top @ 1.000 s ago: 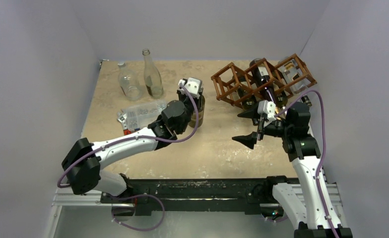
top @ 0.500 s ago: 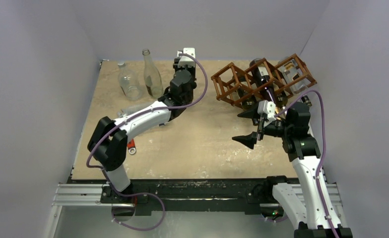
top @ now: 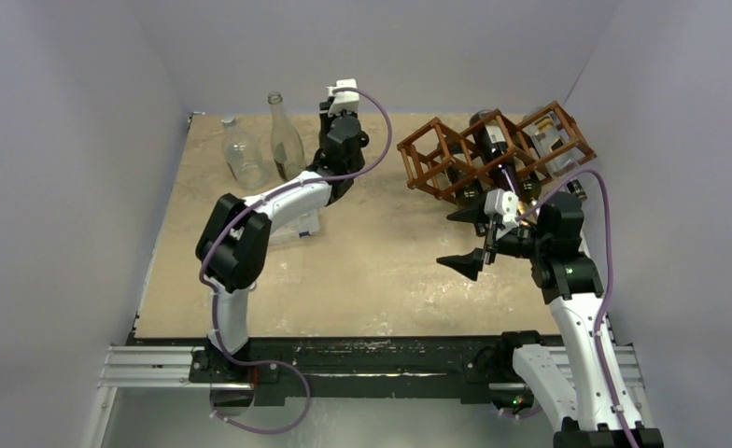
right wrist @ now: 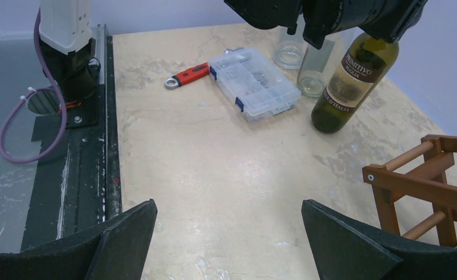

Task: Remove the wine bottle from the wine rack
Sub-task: Place the wine bottle at the center of the board.

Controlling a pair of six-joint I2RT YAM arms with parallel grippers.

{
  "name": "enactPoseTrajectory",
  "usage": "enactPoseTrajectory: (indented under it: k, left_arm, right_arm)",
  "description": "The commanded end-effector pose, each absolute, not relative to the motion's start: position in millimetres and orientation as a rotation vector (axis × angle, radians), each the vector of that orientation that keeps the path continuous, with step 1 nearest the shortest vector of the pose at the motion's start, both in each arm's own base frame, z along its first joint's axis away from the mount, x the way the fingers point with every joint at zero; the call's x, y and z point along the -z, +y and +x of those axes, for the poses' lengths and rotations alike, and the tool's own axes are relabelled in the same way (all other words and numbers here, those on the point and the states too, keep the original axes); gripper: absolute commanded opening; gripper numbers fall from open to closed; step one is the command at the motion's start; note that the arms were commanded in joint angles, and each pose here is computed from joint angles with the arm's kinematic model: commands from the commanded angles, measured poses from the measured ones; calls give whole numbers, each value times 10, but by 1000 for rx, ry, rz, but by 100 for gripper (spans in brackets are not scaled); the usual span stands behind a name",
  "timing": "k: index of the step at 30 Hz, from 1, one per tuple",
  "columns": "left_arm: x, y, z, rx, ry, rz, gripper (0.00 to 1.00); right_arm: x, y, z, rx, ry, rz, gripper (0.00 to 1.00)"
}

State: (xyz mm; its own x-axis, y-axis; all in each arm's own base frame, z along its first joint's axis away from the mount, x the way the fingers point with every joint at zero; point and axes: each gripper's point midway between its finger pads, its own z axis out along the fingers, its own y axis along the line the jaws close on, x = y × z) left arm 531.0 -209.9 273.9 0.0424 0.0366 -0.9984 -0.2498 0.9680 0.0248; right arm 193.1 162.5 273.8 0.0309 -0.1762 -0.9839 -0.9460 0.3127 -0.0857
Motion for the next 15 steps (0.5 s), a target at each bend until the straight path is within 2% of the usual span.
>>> enactPoseTrajectory:
  k: [1, 3, 6, 15]
  left_arm:
    - [-3328, -1965, 5413, -148, 1351, -319, 0]
    - [-3257, -1928, 5460, -154, 1362, -330, 3]
    - [-3159, -1897, 5499, -162, 1380, -335, 13]
    - [-3073, -1864, 5443, -137, 1398, -340, 52]
  right_arm:
    - [-2725, 1618, 1942, -830, 1424, -1114, 99]
    - [-2723, 1617, 1946, -831, 1426, -1113, 99]
    - [-2716, 1615, 1949, -829, 1429, -1113, 99]
    - [-2700, 1608, 1969, -822, 1436, -1111, 99]
